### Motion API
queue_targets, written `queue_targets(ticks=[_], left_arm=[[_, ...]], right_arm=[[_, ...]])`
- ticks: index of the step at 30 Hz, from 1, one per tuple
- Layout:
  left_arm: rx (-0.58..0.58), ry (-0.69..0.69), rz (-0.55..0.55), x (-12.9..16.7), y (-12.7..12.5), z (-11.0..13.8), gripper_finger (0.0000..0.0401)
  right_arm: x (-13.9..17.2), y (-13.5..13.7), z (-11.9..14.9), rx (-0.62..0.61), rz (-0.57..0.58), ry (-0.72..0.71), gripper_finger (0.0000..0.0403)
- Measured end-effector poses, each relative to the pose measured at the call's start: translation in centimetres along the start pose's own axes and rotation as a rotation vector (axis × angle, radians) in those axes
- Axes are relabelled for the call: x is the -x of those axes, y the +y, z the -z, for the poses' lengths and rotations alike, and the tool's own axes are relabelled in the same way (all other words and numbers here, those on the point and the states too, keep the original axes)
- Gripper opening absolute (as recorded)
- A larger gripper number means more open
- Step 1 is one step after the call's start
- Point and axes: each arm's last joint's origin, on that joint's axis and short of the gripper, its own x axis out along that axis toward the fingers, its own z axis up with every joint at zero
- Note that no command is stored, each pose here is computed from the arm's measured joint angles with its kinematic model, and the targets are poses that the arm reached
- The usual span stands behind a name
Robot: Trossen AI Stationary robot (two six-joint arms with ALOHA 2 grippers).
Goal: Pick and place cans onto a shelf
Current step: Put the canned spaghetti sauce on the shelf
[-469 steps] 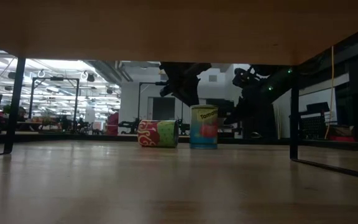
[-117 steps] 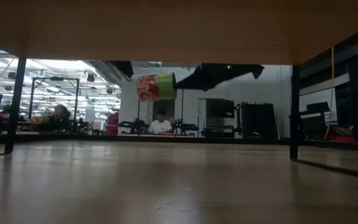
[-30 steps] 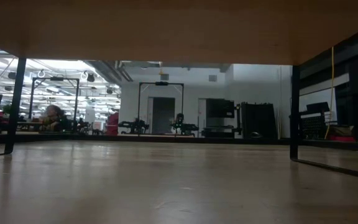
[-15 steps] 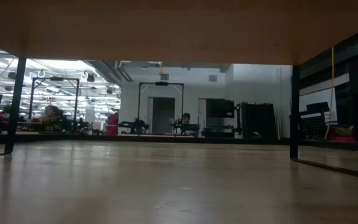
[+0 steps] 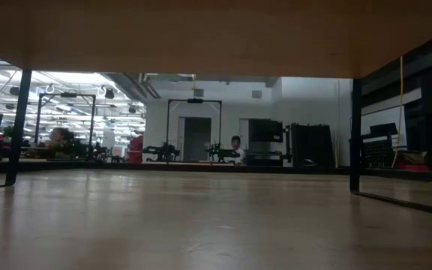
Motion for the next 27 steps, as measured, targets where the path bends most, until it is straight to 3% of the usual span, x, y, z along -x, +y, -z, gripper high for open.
queue_targets(ticks=[5, 11, 27], left_arm=[[0.0, 0.006, -0.017, -0.03, 0.07, 0.06, 0.008], [0.0, 0.02, -0.137, -0.01, 0.43, 0.13, 0.008], [-0.034, 0.017, -0.066, -0.53, 0.17, 0.06, 0.008]], right_arm=[[0.0, 0.01, -0.01, 0.0, -0.001, -0.001, 0.0016], [0.01, 0.02, -0.02, 0.002, -0.001, -0.002, 0.0016], [-0.02, 0.13, 0.03, 0.006, -0.009, 0.001, 0.0035]])
